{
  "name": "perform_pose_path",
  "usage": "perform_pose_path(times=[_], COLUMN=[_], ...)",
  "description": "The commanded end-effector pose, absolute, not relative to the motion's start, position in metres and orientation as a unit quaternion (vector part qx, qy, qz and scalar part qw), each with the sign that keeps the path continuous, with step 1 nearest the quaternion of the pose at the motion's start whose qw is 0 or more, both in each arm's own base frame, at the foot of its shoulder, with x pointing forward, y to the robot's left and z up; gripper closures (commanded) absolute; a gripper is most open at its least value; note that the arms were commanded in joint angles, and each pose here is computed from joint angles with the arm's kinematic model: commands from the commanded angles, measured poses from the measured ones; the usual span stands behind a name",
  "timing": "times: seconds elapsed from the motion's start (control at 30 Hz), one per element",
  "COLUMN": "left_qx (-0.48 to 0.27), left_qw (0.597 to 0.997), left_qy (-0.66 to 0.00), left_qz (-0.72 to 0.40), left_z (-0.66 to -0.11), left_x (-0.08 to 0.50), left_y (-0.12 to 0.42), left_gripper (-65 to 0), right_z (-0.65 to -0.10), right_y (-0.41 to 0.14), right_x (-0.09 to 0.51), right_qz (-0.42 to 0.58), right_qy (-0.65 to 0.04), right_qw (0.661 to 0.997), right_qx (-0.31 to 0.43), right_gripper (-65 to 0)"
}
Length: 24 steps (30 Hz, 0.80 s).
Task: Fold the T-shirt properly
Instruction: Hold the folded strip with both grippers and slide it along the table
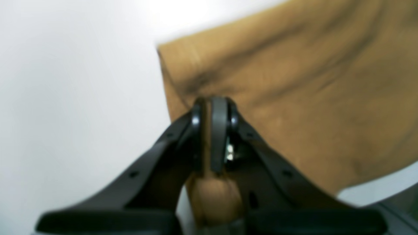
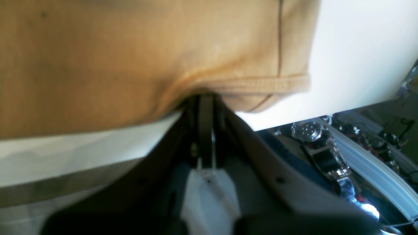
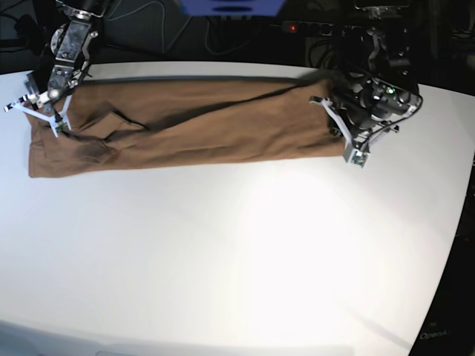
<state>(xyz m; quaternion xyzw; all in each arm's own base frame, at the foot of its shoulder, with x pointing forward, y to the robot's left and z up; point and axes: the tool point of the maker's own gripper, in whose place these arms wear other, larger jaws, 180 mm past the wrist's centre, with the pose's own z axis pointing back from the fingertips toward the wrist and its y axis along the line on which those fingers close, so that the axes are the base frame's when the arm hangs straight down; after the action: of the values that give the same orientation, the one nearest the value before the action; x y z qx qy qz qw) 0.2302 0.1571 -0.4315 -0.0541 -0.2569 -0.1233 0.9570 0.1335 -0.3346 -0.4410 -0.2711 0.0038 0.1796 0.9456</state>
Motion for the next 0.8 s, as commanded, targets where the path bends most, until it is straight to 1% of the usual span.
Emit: perform_pose_path(times=[0.0, 0.13, 0.33, 0.4, 0.53, 0.7, 0.77], left_qx=[-0.050, -0.061, -0.068, -0.071, -0.073, -0.072, -0.063], left_qw=[0.959, 0.954, 0.958, 0.960, 0.955, 0.955, 0.955], left_qy=[-0.252, -0.269, -0.258, -0.252, -0.270, -0.273, -0.272], left_qz=[-0.123, -0.116, -0.104, -0.102, -0.098, -0.097, -0.100], left_z=[-0.433, -0.439, -0.455, -0.460, -0.458, -0.458, -0.457], left_x=[0.233, 0.241, 0.246, 0.246, 0.253, 0.254, 0.254], left_y=[0.157, 0.154, 0.158, 0.159, 0.158, 0.159, 0.168], left_gripper=[-3.1, -3.1, -3.1, -3.1, -3.1, -3.1, -3.1], right_z=[-0.450, -0.441, -0.401, -0.397, -0.397, -0.390, -0.389], right_y=[-0.317, -0.318, -0.326, -0.330, -0.329, -0.335, -0.335], right_x=[0.142, 0.148, 0.167, 0.166, 0.168, 0.172, 0.175], right_qz=[0.190, 0.190, 0.187, 0.190, 0.200, 0.205, 0.203], right_qy=[-0.025, -0.039, -0.085, -0.078, -0.075, -0.074, -0.077], right_qw=[0.954, 0.951, 0.936, 0.932, 0.928, 0.922, 0.921], right_qx=[-0.232, -0.241, -0.287, -0.299, -0.306, -0.321, -0.323], right_gripper=[-0.3, -0.3, -0.1, -0.1, -0.1, -0.1, -0.1])
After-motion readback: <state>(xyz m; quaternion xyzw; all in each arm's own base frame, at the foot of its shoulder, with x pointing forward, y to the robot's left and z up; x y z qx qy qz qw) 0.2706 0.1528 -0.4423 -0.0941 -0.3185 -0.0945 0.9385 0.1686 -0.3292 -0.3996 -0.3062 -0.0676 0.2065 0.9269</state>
